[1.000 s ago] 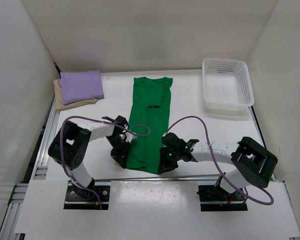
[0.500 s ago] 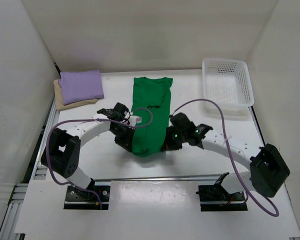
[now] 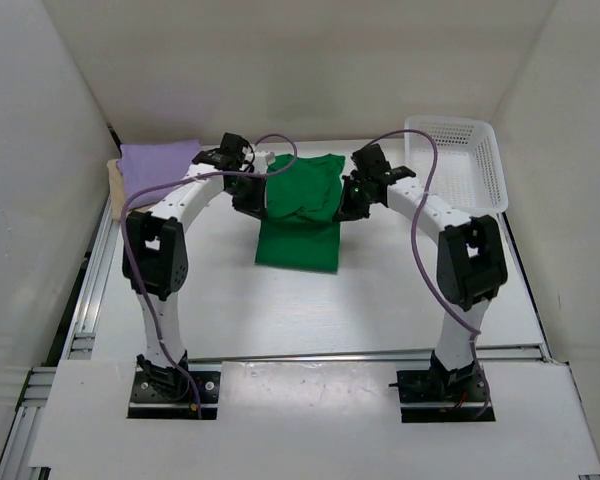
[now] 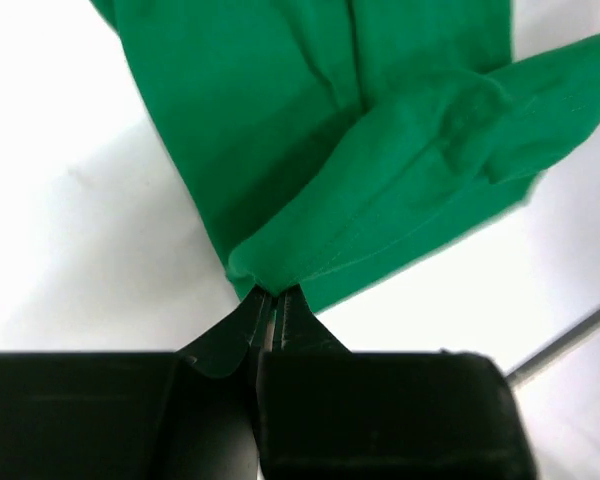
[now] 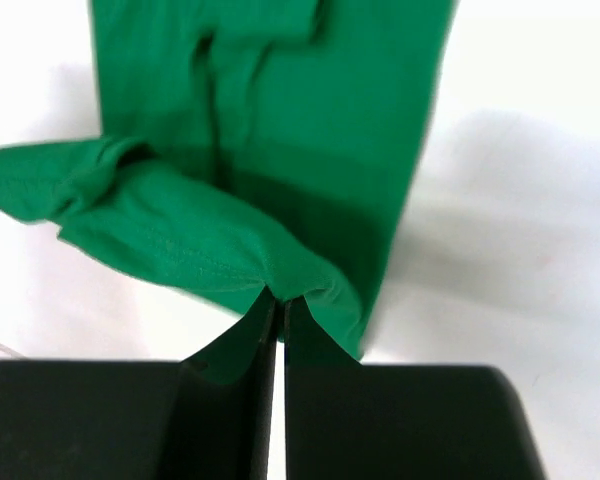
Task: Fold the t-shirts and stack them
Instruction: Grab the bottom of the folded rectangular tshirt with both arms, then fold the folded rectangular tshirt in 1/3 of the way
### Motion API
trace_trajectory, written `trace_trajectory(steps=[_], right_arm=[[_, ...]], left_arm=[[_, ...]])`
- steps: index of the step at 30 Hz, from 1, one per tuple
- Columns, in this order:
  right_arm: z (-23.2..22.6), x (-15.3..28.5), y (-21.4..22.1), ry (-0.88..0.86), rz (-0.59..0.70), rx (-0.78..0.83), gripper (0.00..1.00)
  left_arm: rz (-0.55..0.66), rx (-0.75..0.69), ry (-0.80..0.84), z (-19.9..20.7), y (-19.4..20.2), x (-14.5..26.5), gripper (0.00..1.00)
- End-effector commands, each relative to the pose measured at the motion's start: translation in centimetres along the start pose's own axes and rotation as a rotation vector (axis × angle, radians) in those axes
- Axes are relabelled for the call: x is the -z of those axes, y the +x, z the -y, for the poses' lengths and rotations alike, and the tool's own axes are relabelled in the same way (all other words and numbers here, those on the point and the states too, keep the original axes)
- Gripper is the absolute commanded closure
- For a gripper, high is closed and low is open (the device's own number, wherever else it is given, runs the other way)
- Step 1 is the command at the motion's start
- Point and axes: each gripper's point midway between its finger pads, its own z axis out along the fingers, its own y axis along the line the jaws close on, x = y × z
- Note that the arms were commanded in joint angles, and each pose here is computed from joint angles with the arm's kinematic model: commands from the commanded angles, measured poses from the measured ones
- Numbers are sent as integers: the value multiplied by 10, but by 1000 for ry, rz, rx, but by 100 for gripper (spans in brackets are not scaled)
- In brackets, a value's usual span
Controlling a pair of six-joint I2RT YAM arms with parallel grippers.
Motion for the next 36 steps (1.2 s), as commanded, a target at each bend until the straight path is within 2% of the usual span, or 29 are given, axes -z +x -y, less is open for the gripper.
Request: trace_trajectory(steps=[1, 9, 11, 12, 13, 15, 16, 18, 19, 20, 23, 24, 27, 29, 30, 31, 32, 34, 36], right_arm=[[-4, -1, -37, -31, 30, 40, 100], [5, -29, -77, -43, 41, 6, 100], [11, -42, -73, -31, 17, -14, 96], [18, -43, -77, -12, 23, -23, 92], [23, -51, -76, 5, 17, -38, 81], [32, -52, -81, 46, 33, -83, 73], [43, -49, -92, 85, 69, -104, 67], [52, -43, -107, 107, 112, -129, 63], [49, -40, -112, 101, 124, -125, 61], [43, -32, -118, 90, 145, -107, 60], [35, -8, -119, 100, 185, -64, 60], [30, -4, -101, 109, 166, -39, 60], [25, 3, -71, 131, 142, 3, 66], [34, -2, -36, 149, 71, -24, 77], [30, -3, -28, 114, 56, -70, 81], [36, -12, 2, 111, -15, -106, 86], [28, -10, 6, 58, -8, -133, 92], [26, -13, 46, -16, -96, -231, 94], [24, -18, 54, -53, -99, -280, 94]], left_arm=[[34, -24, -25, -3, -22, 1, 90], [43, -17, -72, -26, -48, -28, 90], [47, -19, -72, -27, -51, -29, 90], [27, -3, -87, -37, -46, -37, 86], [41, -8, -87, -37, -52, -36, 81], [60, -13, -126, -45, -61, -38, 69], [82, -10, -147, -54, -71, -38, 56], [123, -11, -209, -68, -87, -34, 53], [161, -12, -243, -76, -101, -26, 47], [179, -14, -272, -80, -107, -21, 47], [225, -17, -355, -84, -116, 7, 46], [267, -26, -355, -77, -121, 24, 46], [198, -47, -232, -46, -90, 7, 56], [153, -90, -160, -13, -72, -8, 62], [129, -109, -117, 3, -64, -16, 62], [102, -149, -82, 28, -55, -27, 62], [73, -162, -63, 38, -45, -34, 60], [55, -197, -41, 58, -40, -45, 57], [68, -202, -28, 59, -50, -54, 56]])
